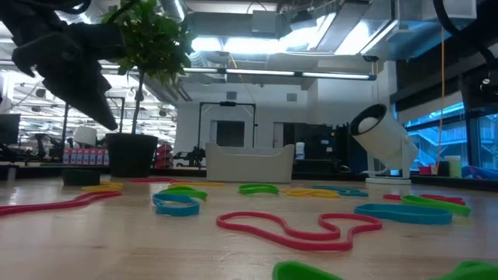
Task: Pick and place rubber bands into bin
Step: Put the yellow rubber band into the gray bin
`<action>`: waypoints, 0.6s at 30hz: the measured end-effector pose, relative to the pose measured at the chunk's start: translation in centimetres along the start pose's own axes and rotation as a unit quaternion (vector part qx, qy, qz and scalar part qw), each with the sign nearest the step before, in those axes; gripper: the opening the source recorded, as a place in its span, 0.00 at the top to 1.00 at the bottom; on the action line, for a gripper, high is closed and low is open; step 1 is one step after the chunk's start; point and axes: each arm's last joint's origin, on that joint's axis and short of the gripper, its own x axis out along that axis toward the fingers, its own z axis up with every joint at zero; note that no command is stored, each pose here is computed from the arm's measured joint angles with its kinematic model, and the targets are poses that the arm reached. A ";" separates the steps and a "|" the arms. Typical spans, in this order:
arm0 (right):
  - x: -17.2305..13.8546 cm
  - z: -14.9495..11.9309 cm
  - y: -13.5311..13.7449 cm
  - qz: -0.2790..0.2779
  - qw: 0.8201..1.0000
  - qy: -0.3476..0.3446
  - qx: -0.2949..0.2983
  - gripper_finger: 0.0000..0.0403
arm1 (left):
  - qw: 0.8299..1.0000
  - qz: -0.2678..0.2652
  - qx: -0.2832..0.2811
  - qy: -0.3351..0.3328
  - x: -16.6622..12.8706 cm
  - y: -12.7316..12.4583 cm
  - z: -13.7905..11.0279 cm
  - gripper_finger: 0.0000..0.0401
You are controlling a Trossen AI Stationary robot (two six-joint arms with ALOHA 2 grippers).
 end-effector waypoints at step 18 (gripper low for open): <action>-6.7 4.8 1.2 -0.081 0.996 -0.030 -0.023 0.99 | 0.999 -0.001 0.024 -0.033 0.1 0.0 0.8 1.00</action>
